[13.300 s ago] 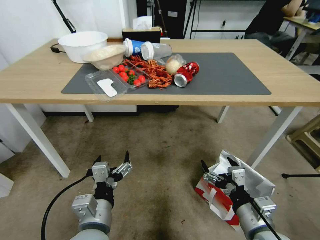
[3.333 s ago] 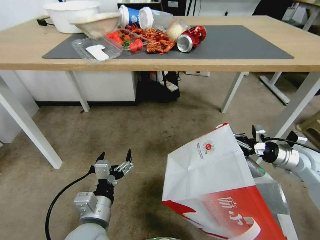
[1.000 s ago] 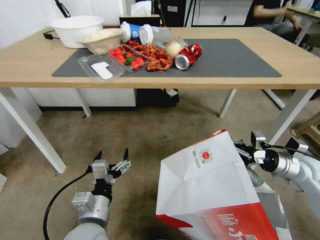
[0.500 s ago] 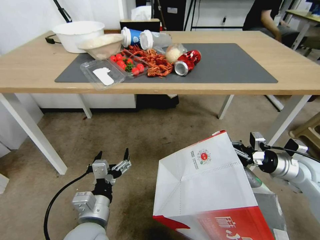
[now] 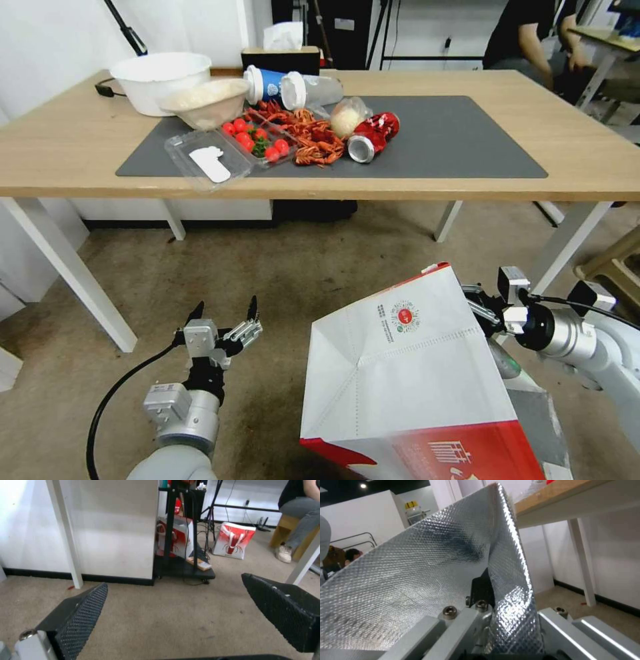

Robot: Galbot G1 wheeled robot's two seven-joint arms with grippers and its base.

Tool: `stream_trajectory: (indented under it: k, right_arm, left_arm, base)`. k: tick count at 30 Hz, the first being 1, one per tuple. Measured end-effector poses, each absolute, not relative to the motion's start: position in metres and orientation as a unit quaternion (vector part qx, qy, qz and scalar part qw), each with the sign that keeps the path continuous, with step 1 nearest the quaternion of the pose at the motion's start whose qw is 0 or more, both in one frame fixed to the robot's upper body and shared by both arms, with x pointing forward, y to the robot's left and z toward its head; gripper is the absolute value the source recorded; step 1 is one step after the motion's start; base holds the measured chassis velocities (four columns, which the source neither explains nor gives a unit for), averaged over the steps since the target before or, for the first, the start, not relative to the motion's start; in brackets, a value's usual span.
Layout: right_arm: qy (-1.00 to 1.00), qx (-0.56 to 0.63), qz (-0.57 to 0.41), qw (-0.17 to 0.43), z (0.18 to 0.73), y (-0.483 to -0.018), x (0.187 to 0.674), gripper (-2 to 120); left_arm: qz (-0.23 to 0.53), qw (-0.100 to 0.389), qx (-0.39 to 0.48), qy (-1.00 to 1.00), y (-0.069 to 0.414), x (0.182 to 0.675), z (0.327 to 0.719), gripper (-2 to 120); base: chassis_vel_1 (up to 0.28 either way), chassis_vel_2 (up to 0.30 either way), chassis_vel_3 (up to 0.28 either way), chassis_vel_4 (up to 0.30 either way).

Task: Pick up the food delivery bag from the floor and place it on the table.

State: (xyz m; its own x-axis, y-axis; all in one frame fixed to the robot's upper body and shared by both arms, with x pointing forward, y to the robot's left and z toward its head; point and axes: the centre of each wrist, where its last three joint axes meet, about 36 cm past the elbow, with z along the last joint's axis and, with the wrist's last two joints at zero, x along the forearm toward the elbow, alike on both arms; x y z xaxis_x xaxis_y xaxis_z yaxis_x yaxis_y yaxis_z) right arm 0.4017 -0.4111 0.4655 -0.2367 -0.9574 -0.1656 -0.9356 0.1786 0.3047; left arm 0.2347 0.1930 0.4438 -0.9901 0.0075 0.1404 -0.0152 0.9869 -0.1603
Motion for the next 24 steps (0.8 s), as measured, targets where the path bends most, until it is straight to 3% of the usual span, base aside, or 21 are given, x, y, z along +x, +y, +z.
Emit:
stream_trajectory:
  k: [24]
  right_arm:
    - [-0.762, 0.622, -0.178, 0.024, 0.467, -0.399, 0.391, 0]
  left_arm:
    - [0.079, 0.066, 0.002, -0.995, 0.192, 0.234, 0.447, 100]
  base:
    - [0.0, 0.0, 0.0, 0.0]
